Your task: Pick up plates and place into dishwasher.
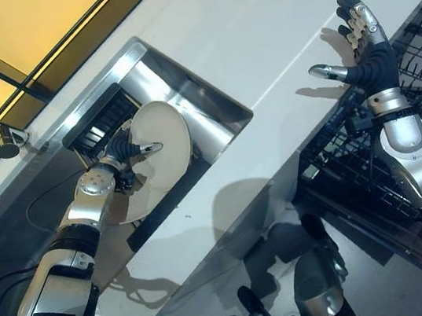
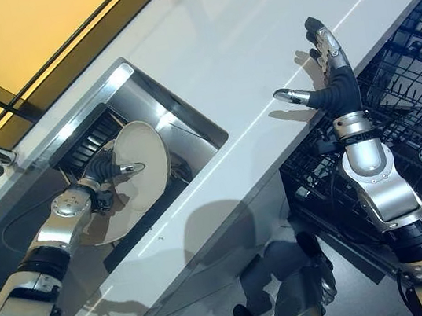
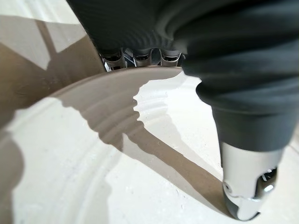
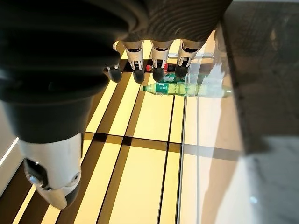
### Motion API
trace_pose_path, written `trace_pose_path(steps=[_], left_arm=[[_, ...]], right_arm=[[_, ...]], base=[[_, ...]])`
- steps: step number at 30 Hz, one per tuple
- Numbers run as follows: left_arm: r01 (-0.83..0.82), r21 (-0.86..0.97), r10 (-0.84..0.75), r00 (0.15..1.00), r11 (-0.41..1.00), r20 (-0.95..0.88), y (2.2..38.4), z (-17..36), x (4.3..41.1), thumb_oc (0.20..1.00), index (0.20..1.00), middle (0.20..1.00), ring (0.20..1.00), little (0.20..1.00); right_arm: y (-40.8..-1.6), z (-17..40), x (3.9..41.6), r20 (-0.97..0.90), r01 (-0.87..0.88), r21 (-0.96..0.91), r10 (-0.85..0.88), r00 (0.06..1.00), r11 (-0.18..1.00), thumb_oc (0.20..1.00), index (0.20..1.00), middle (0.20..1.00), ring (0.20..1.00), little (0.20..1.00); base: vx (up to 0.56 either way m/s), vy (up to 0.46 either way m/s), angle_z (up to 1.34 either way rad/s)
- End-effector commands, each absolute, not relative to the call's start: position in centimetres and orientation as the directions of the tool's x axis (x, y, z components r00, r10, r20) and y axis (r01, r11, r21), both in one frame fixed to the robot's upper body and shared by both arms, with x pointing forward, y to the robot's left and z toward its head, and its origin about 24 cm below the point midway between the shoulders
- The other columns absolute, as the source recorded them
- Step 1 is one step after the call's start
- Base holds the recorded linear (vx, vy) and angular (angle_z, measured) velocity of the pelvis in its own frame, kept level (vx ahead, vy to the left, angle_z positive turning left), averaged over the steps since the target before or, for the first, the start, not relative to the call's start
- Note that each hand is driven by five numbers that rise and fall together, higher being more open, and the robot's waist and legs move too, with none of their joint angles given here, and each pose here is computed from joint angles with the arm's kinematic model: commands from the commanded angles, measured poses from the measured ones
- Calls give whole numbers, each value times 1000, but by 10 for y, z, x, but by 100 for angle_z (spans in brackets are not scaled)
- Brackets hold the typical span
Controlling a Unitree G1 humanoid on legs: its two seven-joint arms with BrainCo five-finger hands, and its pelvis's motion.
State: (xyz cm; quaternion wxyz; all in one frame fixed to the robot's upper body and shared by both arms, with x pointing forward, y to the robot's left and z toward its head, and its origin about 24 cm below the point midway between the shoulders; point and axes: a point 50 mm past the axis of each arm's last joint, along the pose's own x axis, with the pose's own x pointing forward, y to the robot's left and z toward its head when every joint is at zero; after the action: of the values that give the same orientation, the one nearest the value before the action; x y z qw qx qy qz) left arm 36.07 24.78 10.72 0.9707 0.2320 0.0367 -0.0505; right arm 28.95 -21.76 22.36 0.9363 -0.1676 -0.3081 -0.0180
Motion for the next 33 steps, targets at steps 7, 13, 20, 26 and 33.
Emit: trace_pose_path(steps=[7, 13, 20, 26, 33], left_arm=[[47, 400, 8, 991, 915, -136, 285, 103, 351, 1000, 1000, 1000, 1000, 1000], [121, 310, -113, 993, 943, -44, 264, 111, 352, 200, 200, 200, 200, 200], [140, 293, -161, 986, 946, 48, 250, 123, 351, 200, 200, 200, 200, 200], [131, 257, -162, 982, 957, 102, 248, 127, 348, 200, 200, 200, 200, 200], [125, 217, -167, 968, 968, 187, 243, 134, 343, 200, 200, 200, 200, 200]], right_arm=[[-240, 196, 287, 457, 162, -334, 9, 889, 929, 1000, 1000, 1000, 1000, 1000], [-239, 195, 288, 459, 166, -329, 4, 888, 930, 1000, 1000, 1000, 1000, 1000], [-242, 189, 286, 450, 166, -328, -1, 893, 930, 1000, 1000, 1000, 1000, 1000], [-246, 187, 283, 442, 174, -329, -11, 897, 928, 1000, 1000, 1000, 1000, 1000], [-247, 183, 282, 437, 176, -322, -19, 899, 930, 1000, 1000, 1000, 1000, 1000]], base=[[18, 6, 0], [0, 0, 0], [0, 0, 0], [0, 5, 0], [-14, -3, 1]])
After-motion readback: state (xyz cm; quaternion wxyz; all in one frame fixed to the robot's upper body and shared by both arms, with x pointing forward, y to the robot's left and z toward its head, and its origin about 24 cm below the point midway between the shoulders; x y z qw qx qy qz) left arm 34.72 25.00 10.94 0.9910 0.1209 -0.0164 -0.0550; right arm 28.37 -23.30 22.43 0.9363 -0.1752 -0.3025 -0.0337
